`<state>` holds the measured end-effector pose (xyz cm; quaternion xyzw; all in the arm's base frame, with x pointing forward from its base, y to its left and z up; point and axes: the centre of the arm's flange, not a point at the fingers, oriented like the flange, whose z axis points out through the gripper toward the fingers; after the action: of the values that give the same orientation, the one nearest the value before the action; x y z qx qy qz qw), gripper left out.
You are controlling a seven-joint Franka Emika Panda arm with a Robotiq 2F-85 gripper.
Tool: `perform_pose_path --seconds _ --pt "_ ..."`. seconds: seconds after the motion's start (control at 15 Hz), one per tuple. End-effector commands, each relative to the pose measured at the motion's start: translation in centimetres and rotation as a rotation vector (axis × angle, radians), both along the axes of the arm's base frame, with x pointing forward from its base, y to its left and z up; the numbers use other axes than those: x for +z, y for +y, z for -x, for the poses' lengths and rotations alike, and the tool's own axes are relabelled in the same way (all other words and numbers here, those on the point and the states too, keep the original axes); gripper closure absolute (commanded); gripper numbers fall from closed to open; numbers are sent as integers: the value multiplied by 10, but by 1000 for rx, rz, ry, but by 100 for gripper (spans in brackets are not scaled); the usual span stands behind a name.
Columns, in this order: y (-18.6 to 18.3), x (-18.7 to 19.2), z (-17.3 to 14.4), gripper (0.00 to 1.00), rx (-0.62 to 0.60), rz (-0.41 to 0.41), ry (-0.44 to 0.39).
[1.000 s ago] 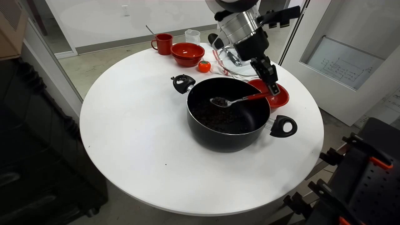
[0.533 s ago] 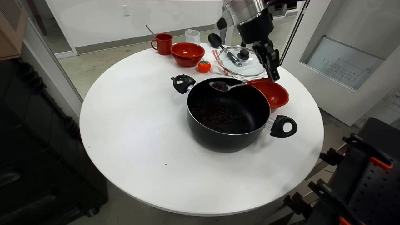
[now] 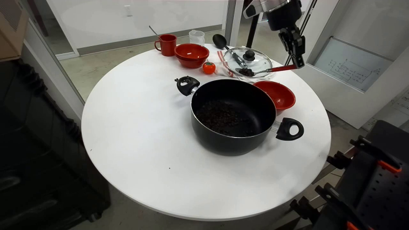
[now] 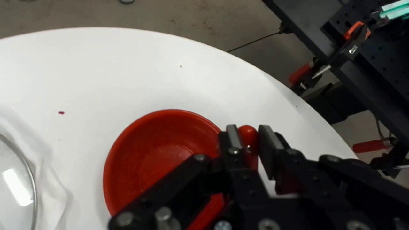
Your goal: Put a spoonful of the things in the pot into the red bowl
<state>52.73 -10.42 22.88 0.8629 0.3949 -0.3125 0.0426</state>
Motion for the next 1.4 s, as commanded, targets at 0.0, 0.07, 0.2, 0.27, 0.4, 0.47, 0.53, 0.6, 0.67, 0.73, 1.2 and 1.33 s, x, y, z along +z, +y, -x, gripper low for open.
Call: perform_pose_path --seconds 0.0,0.07,0.2,0.27,0.4,0.47,0.53,0.6,0.67,0.73,1.2,1.33 --pt "-45 10 12 95 -20 -2 -18" --pt "-59 11 16 95 -35 -4 -18" --pt "-85 12 24 95 -66 0 -10" --pt "-100 12 29 95 -82 2 -3" --pt "-130 12 40 95 -103 14 7" --pt "-142 13 45 95 -110 17 12" --pt "-156 14 51 95 -116 24 16" --pt "-166 14 55 95 -120 27 19" --pt "-177 15 61 95 -118 32 19" --pt "-184 15 64 95 -116 34 19" --pt "-191 1 101 95 -25 61 11" --pt "-184 -12 112 95 13 74 9"
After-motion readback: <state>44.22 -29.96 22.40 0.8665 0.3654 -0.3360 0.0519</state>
